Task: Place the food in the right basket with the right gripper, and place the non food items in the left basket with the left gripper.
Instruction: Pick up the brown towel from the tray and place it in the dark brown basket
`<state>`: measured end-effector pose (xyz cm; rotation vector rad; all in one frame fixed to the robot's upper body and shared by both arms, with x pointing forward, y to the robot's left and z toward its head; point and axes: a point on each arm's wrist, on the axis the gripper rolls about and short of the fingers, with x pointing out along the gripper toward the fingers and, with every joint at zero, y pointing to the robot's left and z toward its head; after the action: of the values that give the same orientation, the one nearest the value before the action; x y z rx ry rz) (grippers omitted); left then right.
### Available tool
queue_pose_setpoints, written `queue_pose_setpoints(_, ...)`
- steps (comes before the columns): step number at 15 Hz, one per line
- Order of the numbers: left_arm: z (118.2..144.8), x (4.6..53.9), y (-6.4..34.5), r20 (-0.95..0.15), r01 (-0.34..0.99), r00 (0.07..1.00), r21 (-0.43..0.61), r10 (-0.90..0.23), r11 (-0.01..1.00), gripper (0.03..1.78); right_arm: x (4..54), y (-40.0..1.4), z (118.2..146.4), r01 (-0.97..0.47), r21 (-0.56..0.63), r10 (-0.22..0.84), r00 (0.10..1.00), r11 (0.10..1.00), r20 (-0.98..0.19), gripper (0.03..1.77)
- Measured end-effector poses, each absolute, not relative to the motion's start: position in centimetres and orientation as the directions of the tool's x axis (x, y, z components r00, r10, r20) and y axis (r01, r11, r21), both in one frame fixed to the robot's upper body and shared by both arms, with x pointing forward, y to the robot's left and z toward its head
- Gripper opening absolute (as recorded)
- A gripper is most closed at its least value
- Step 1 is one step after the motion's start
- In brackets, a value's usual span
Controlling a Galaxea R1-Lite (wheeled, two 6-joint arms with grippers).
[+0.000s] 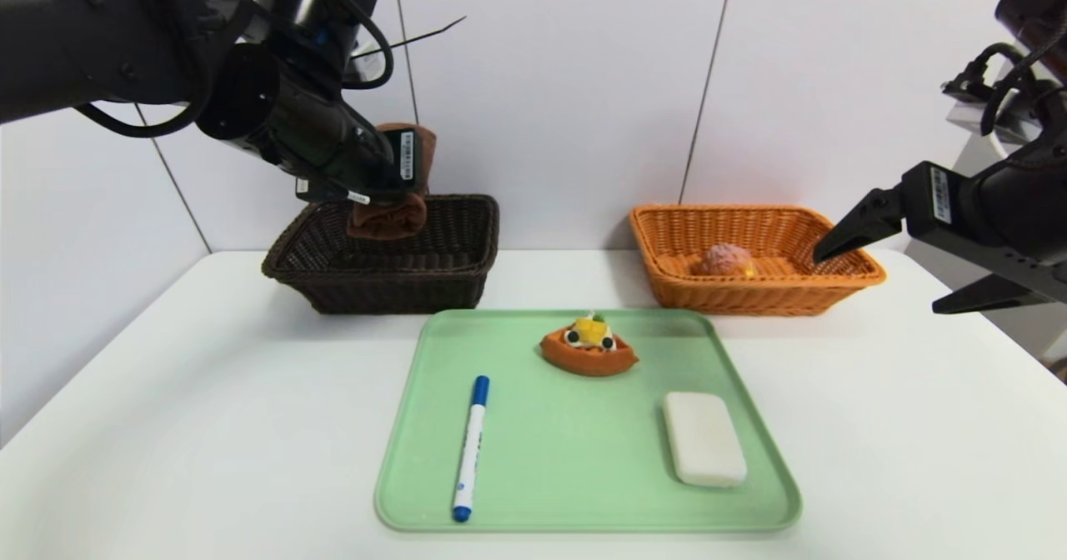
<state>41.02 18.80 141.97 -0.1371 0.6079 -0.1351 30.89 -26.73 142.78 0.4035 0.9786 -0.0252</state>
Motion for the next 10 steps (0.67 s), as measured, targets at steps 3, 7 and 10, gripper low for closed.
queue_pose_setpoints(3,140.3,44.6,20.7,-0.542,0.026,0.834,-0.141,-0.100,0.990,0.48,29.8,-27.1,144.5,0.151,0.377,0.190,0.660,0.914,-0.726,1.70)
queue_pose_setpoints(7,137.4,47.7,21.4,-0.566,-0.013,0.822,-0.123,-0.060,0.992,0.48,28.1,-27.9,146.5,0.103,0.425,0.208,0.755,0.899,-0.622,1.70)
queue_pose_setpoints(10,135.8,48.9,21.9,-0.596,-0.036,0.802,-0.112,-0.038,0.993,0.48,26.8,-28.6,147.6,0.088,0.441,0.207,0.790,0.893,-0.577,1.70)
